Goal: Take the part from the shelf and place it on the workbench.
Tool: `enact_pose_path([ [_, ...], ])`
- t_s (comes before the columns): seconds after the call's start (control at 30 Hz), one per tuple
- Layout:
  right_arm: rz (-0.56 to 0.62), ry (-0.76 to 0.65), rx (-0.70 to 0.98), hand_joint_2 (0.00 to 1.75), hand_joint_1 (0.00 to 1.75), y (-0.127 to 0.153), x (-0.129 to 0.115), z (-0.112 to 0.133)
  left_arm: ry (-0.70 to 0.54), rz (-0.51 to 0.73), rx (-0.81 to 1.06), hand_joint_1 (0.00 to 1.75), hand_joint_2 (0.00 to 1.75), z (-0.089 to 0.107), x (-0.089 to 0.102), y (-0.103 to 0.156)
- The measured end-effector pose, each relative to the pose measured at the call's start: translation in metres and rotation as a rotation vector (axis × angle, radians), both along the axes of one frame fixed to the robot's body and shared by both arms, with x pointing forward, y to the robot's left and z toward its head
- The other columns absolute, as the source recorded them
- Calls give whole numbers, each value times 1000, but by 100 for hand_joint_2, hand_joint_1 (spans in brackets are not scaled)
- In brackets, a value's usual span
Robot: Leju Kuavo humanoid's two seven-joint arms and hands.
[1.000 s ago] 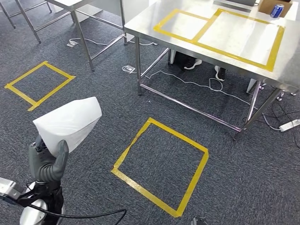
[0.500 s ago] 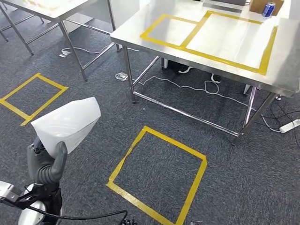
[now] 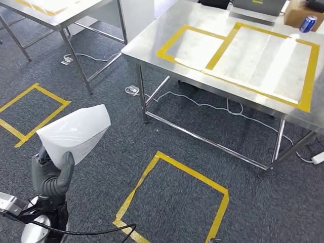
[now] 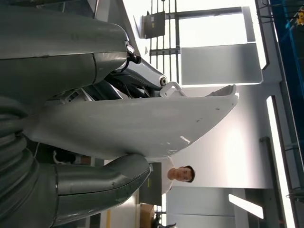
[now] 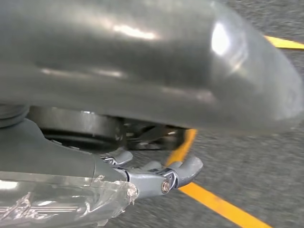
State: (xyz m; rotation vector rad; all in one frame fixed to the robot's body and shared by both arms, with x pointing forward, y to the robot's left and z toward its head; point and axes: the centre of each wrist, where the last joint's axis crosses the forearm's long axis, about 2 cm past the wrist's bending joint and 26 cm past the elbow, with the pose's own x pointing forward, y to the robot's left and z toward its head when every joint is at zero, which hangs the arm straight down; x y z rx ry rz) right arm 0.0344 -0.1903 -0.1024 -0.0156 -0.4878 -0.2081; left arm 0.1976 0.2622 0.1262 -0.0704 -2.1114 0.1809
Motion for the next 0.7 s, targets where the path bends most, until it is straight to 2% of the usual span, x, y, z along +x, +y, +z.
enact_pose_path([
  [0.13,0,16,-10,0,0,-2,-7,-1,4,-1,-1,175,175,-1,0,0],
  [0.3,6,-9,-7,0,0,-2,3,0,-12,-1,-1,175,175,3,3,0],
  [0.7,7,-1,-2,0,0,1,0,0,7,-13,1,175,175,-1,1,-1],
])
